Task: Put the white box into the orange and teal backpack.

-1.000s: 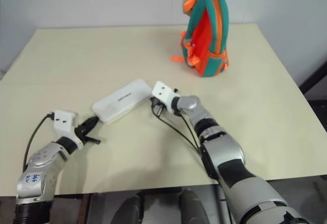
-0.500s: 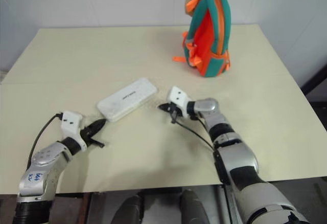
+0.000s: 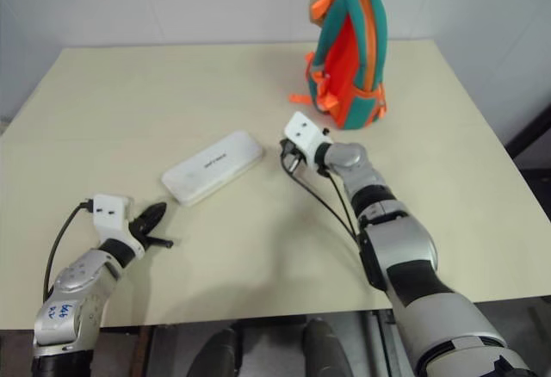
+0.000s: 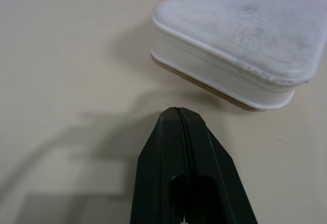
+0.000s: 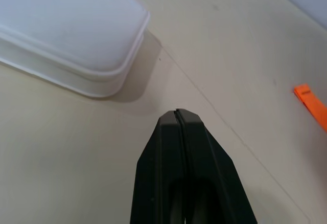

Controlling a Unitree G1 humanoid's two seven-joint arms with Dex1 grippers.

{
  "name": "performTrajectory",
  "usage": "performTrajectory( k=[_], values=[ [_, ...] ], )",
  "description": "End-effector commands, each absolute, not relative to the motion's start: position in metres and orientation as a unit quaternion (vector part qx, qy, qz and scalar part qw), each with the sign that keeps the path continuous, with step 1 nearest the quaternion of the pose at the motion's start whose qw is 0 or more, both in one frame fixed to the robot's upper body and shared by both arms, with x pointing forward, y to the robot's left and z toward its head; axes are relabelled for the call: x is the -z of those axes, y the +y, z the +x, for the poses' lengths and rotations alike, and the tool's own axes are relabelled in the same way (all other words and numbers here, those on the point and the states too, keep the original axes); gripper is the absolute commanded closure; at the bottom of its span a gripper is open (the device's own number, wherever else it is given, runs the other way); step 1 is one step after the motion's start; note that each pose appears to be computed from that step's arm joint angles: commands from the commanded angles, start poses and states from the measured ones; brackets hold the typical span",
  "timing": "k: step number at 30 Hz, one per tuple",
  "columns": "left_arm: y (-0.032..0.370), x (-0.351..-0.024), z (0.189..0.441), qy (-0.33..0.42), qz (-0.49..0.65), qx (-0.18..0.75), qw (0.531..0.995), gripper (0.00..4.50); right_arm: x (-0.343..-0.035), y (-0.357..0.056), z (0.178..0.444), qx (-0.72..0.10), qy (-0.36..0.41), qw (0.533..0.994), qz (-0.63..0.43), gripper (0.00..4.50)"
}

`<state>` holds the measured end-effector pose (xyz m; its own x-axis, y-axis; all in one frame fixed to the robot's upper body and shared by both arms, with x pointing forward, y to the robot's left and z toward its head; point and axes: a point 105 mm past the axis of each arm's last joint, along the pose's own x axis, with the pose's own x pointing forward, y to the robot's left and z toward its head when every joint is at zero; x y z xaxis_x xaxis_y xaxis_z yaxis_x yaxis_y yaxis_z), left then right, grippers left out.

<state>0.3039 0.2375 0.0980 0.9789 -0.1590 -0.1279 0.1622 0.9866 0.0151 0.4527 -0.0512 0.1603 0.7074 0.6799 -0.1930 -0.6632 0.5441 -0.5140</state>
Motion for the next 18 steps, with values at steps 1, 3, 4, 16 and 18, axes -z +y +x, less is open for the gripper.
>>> performTrajectory(
  k=[1, 3, 4, 16, 18],
  values=[
    [0.235, -0.11, 0.306, 0.04, 0.017, 0.068, 0.997, 4.5, -0.173, -0.034, 0.455, -0.379, -0.027, 0.877, -0.296, 4.48],
    [0.234, -0.111, 0.309, 0.038, 0.02, 0.065, 0.997, 4.5, -0.168, -0.027, 0.454, -0.376, -0.023, 0.876, -0.3, 4.48],
    [0.233, -0.113, 0.31, 0.037, 0.021, 0.064, 0.997, 4.5, -0.166, -0.024, 0.453, -0.375, -0.021, 0.877, -0.3, 4.48],
    [0.23, -0.122, 0.319, 0.027, 0.018, 0.047, 0.998, 4.5, -0.163, 0.002, 0.447, -0.383, -0.041, 0.872, -0.301, 4.48],
    [0.233, -0.121, 0.319, 0.029, 0.012, 0.037, 0.999, 4.5, -0.162, 0.003, 0.446, -0.387, -0.042, 0.871, -0.3, 4.48]
  ],
)
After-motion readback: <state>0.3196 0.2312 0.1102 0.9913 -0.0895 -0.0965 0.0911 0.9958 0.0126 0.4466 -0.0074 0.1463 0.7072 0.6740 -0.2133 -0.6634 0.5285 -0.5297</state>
